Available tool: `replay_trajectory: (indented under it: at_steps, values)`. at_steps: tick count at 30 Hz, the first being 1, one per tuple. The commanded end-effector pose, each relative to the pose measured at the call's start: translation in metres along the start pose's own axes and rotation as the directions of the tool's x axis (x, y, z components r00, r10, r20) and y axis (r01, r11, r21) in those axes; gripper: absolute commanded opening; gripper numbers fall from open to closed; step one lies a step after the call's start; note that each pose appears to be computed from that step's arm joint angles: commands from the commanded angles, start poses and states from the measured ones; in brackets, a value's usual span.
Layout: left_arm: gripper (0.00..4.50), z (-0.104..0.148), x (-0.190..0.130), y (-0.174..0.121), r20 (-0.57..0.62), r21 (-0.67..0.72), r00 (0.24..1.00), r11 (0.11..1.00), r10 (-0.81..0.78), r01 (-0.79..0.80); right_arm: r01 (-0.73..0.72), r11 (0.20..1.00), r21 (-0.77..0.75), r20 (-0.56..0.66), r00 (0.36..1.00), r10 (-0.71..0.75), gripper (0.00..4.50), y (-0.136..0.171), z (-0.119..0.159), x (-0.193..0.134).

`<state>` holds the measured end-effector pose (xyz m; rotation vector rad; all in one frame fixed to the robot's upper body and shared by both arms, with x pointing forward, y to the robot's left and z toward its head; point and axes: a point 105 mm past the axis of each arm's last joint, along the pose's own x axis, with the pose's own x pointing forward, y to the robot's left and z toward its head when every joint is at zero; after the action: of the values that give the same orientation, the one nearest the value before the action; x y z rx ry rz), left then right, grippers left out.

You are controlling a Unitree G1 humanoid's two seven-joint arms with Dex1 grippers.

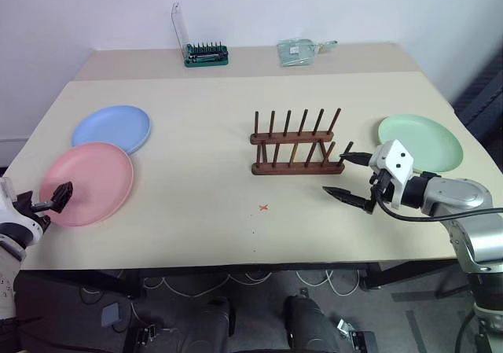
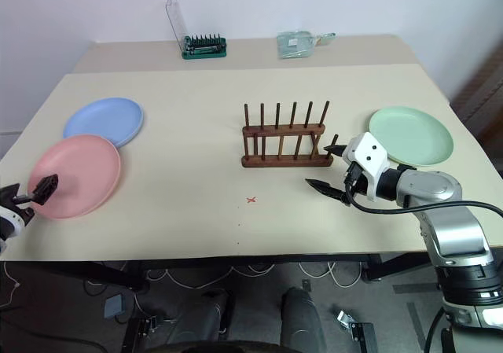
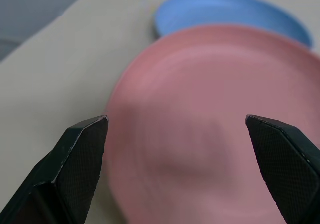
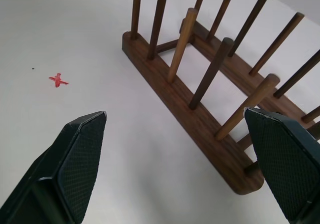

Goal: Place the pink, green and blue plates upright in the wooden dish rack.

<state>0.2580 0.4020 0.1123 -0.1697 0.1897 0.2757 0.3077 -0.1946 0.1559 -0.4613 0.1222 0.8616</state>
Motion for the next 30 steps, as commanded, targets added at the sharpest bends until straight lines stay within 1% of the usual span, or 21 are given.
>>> replay_trajectory:
  at_steps: [1, 4, 9, 10, 12, 18, 19, 21, 22, 24, 25, 28, 30]
  values:
    - [4.5, 0.005, -0.003, 0.013, 0.018, -0.048, 0.998, 0.997, 0.059, -0.058, 0.01, 0.999, -0.03, 0.029, 1.0, -0.01, 4.49, -0.002, 0.006, -0.003]
    - [4.5, 0.0, 0.001, 0.029, 0.013, -0.146, 0.991, 0.98, 0.137, -0.134, 0.021, 0.999, -0.026, 0.021, 1.0, -0.02, 4.49, -0.002, 0.0, -0.007]
    - [4.5, -0.007, 0.007, 0.026, -0.012, -0.183, 0.992, 0.975, 0.122, -0.122, 0.031, 0.999, -0.025, 0.015, 0.999, -0.03, 4.49, -0.001, -0.006, -0.01]
    - [4.26, -0.009, 0.009, 0.024, -0.02, -0.184, 0.993, 0.976, 0.113, -0.115, 0.033, 0.999, -0.025, 0.016, 0.999, -0.032, 4.5, -0.001, -0.006, -0.01]
    - [3.68, -0.01, 0.011, 0.018, -0.021, -0.184, 0.995, 0.978, 0.096, -0.098, 0.035, 0.999, -0.026, 0.017, 0.999, -0.034, 4.5, 0.0, -0.007, -0.01]
    - [0.69, -0.01, 0.014, 0.007, -0.008, -0.188, 0.998, 0.98, 0.06, -0.061, 0.037, 0.999, -0.029, 0.02, 0.999, -0.036, 4.5, 0.001, -0.005, -0.008]
    - [0.09, -0.009, 0.014, 0.005, -0.003, -0.186, 0.999, 0.981, 0.054, -0.053, 0.037, 0.999, -0.03, 0.02, 0.999, -0.037, 4.5, 0.001, -0.005, -0.008]
    - [0.02, -0.006, 0.014, 0.001, 0.018, -0.19, 0.999, 0.981, 0.037, -0.033, 0.037, 0.999, -0.031, 0.021, 0.999, -0.037, 4.5, 0.001, -0.005, -0.008]
    - [0.02, -0.001, 0.013, -0.002, 0.053, -0.198, 0.998, 0.98, 0.018, -0.007, 0.037, 0.999, -0.032, 0.022, 0.999, -0.036, 4.5, 0.001, -0.004, -0.008]
    - [0.02, 0.027, 0.008, -0.015, 0.202, -0.234, 0.978, 0.967, -0.052, 0.1, 0.036, 0.999, -0.038, 0.025, 0.999, -0.035, 4.5, 0.0, 0.0, -0.01]
    - [0.02, 0.036, 0.005, -0.019, 0.251, -0.241, 0.965, 0.961, -0.072, 0.134, 0.035, 0.999, -0.041, 0.027, 0.999, -0.034, 4.5, -0.001, 0.001, -0.011]
    - [0.02, 0.061, -0.003, -0.029, 0.358, -0.257, 0.927, 0.942, -0.113, 0.214, 0.018, 0.997, -0.077, 0.037, 0.999, -0.015, 4.5, 0.0, 0.013, -0.014]
    - [0.02, 0.079, -0.007, -0.041, 0.412, -0.228, 0.898, 0.937, -0.154, 0.265, 0.008, 0.992, -0.128, 0.053, 0.999, -0.001, 4.5, 0.0, 0.028, -0.014]
